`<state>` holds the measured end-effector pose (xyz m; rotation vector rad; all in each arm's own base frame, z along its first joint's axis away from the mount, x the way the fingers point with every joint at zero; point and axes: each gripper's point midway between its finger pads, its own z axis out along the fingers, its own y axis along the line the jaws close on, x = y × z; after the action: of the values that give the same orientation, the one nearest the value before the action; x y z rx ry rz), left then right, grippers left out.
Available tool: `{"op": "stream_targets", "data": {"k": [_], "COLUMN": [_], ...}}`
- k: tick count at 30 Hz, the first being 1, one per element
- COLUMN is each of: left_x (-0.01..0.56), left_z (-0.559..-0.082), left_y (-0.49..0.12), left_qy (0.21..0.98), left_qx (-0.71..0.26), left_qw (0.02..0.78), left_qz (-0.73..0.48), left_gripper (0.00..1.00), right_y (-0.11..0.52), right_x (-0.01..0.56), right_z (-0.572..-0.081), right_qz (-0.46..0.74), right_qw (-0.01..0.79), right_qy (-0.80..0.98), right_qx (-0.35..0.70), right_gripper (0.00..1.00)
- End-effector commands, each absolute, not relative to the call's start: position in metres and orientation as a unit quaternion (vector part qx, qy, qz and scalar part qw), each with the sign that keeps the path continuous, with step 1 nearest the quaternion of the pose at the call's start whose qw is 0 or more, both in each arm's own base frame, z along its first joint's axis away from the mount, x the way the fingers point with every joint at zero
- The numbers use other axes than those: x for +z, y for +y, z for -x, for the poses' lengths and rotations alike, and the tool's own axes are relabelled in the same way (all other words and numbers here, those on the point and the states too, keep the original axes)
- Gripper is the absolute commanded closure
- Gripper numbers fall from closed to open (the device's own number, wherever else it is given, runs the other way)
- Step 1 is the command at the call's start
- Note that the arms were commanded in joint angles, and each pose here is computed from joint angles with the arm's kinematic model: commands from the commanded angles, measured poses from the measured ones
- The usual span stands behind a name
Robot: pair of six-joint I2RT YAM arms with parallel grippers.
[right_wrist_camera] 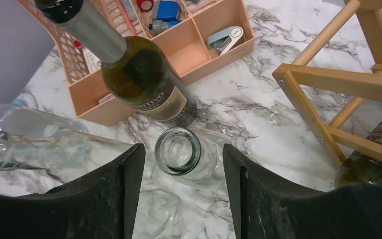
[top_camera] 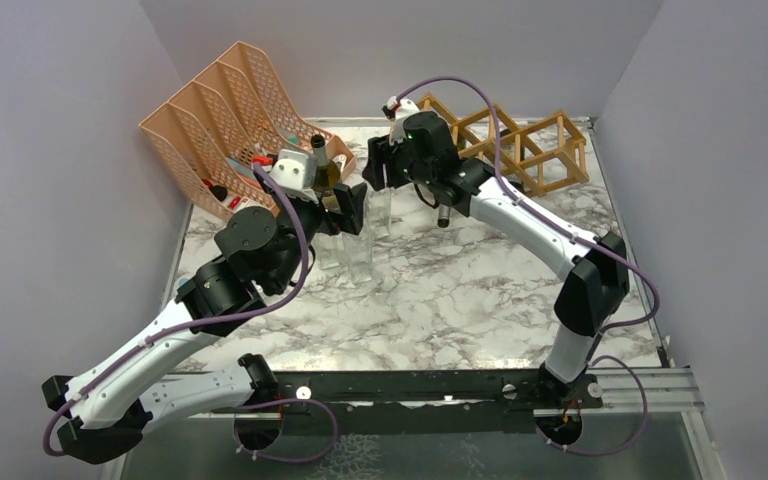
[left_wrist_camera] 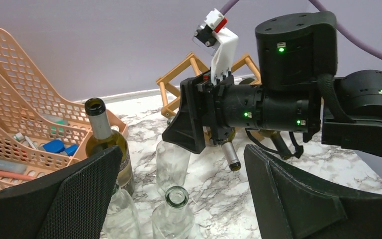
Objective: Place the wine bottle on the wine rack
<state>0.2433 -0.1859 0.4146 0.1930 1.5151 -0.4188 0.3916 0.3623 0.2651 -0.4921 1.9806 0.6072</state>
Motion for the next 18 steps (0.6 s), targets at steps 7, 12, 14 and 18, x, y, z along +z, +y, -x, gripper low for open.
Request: {"op": "stream_targets", "data": {"k": [7,12,14,18], "left_x": [0.416,0.409,0.406,0.402], "left_z": [-0.244,-0.244,-0.244,-0.245], "left_y": [-0.179,-0.183,-0.188,-0.195], "left_qy": [0.674,0.681,0.688,0.695], "left_qx": [-0.177,-0.179,-0.179,-0.180], "left_qw": [0.713,0.705,0.696,0.687], "left_qz": [-0.081,-0.087,-0.101,-0.111], "left_gripper": [0.01,0.01,0.01,0.01], "right_y": [0.371,0.381,0.382,0.374], "right_x": [0.254,0.261,0.266,0.278], "right_z": [-0.410,-0.404,-0.401,-0.400], "right_qz": [0.256,0.296,0.302,0.290], "right_qw": [0.517,0.538,0.548,0.567], "right_qy": [0.792,0.762,0.752,0.745], "right_qx": [0.197,0.203,0.205,0.199], "right_gripper": [0.49,0.64,0.72,0.87]}}
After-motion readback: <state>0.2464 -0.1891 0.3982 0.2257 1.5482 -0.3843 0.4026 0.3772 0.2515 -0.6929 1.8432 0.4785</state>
